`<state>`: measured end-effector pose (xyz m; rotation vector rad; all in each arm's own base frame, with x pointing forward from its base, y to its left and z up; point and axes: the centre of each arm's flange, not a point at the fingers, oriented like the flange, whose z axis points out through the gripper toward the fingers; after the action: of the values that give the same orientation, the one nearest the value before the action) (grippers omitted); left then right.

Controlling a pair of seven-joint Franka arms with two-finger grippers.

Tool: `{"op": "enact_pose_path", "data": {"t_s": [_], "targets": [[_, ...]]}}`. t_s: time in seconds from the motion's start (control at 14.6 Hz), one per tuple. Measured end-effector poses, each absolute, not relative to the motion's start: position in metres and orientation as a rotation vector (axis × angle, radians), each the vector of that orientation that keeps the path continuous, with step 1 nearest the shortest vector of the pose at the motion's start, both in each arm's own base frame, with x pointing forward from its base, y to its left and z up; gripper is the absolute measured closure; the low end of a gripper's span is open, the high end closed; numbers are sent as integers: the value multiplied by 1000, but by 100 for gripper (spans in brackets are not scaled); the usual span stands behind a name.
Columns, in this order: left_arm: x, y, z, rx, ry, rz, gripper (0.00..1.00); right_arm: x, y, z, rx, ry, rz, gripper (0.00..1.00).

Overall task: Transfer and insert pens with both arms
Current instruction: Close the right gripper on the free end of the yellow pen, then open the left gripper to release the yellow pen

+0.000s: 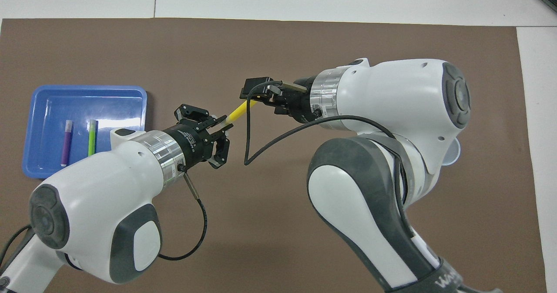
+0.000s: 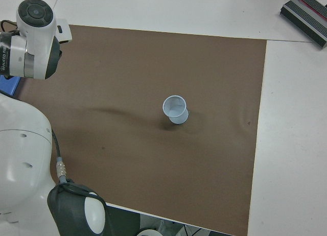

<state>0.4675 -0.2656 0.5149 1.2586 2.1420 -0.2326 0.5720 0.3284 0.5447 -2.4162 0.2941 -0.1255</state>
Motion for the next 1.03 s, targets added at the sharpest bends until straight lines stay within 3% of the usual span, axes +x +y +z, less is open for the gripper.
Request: {"op": "enact_pose_path", "data": {"t_s": [0.14,0.27,0.34,0.48,0.55,0.75,1.03], "targets": [[467,-265,516,1258,2140,-232,83,571,329,544,-2421,287,-109,29],[466,-265,519,1256,2136,-231,83,571,328,545,-2420,288,-110,32],[466,-265,519,1256,2134,-231,83,572,328,546,-2419,289,-113,39],[465,-265,520,1256,2133,-231,83,573,326,549,-2416,290,-120,40],[465,-265,520,1256,2132,-230,83,574,325,551,-2413,291,-125,34],[465,-265,521,1256,2131,-230,83,575,324,555,-2409,291,-133,30],[463,-266,523,1259,2125,-230,83,576,323,555,-2408,293,-136,44]]}}
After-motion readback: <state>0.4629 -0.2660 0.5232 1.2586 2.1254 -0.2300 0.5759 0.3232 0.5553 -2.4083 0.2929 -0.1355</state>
